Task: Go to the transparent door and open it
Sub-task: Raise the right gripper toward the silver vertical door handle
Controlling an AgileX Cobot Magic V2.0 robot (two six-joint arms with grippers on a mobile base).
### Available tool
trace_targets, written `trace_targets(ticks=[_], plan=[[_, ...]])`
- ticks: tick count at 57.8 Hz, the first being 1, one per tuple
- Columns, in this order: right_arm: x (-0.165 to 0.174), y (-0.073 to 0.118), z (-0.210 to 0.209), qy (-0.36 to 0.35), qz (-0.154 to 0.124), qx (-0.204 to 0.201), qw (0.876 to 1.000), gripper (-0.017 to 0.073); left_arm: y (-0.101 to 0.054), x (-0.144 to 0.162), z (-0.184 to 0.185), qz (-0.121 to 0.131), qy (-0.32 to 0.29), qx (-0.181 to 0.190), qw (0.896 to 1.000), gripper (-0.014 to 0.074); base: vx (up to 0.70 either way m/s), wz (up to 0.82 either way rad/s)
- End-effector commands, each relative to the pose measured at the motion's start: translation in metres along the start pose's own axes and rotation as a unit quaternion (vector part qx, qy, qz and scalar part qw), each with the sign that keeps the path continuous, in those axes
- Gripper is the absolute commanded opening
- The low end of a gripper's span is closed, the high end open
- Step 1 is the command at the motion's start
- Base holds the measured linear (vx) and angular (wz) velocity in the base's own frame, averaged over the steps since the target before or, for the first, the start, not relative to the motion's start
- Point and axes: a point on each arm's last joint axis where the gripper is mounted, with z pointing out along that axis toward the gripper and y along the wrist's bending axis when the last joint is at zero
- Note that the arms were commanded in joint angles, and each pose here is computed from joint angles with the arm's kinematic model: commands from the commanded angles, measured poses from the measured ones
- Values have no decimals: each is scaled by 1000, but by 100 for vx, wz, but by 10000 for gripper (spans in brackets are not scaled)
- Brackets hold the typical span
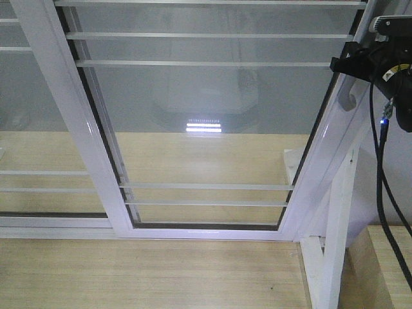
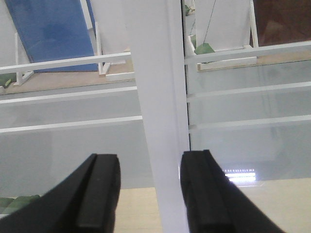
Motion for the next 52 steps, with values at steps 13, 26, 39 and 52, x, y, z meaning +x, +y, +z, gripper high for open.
trace_targets(ticks=[13, 26, 39, 52], plan=[[-32, 12, -1, -104, 2, -25, 994, -8, 0, -19, -3, 0, -54, 5, 999, 433, 0, 0], [-33, 45, -2, -108, -3, -64, 992, -9, 0, -19, -3, 0, -54, 5, 999, 433, 0, 0], [-36, 60, -4, -125, 8, -79, 989, -7, 0, -19, -3, 0, -54, 5, 999, 433, 0, -1], [-39, 82, -7, -135, 10, -103, 985, -6, 0, -19, -3, 0, -54, 5, 999, 433, 0, 0]])
